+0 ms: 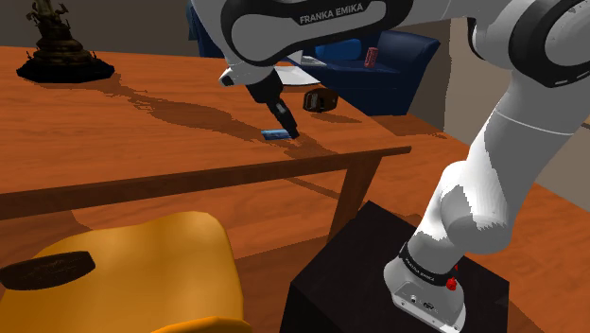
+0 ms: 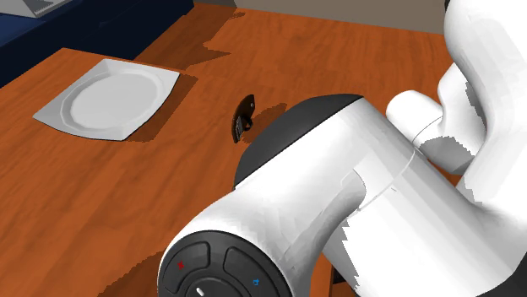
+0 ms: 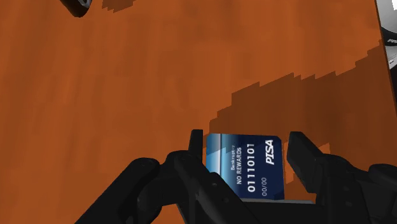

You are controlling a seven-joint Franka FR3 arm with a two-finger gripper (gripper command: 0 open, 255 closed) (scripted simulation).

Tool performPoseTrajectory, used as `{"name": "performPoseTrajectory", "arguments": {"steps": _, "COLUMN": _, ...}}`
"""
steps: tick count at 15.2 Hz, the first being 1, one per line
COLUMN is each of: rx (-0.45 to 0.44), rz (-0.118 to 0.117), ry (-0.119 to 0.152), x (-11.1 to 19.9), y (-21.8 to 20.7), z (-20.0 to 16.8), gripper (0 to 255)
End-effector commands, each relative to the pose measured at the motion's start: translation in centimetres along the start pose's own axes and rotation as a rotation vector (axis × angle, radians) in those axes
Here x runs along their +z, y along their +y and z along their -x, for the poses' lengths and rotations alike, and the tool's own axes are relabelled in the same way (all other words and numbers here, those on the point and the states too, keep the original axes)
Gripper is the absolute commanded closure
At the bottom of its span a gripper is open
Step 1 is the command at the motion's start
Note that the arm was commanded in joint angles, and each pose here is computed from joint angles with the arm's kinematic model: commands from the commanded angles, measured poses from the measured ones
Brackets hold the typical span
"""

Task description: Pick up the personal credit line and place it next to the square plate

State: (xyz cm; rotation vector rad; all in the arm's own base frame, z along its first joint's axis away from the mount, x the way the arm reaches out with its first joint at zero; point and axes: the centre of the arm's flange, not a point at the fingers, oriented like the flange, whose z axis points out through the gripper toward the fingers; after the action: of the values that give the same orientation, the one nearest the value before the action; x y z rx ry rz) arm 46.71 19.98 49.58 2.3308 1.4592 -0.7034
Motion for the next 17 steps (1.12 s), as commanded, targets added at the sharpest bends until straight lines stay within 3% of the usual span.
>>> {"name": "performPoseTrajectory", "arguments": {"steps": 1, "rx": 0.000, "rz": 0.000, "ry": 0.000, "x": 0.0, "y": 0.0, "z": 0.0, "gripper": 255}}
{"name": "performPoseTrajectory", "arguments": {"steps": 9, "rx": 0.000, "rz": 0.000, "ry": 0.000, "x": 0.0, "y": 0.0, "z": 0.0, "gripper": 255}}
{"name": "performPoseTrajectory", "arguments": {"steps": 17, "rx": 0.000, "rz": 0.000, "ry": 0.000, "x": -3.5, "y": 0.0, "z": 2.3, "gripper": 255}}
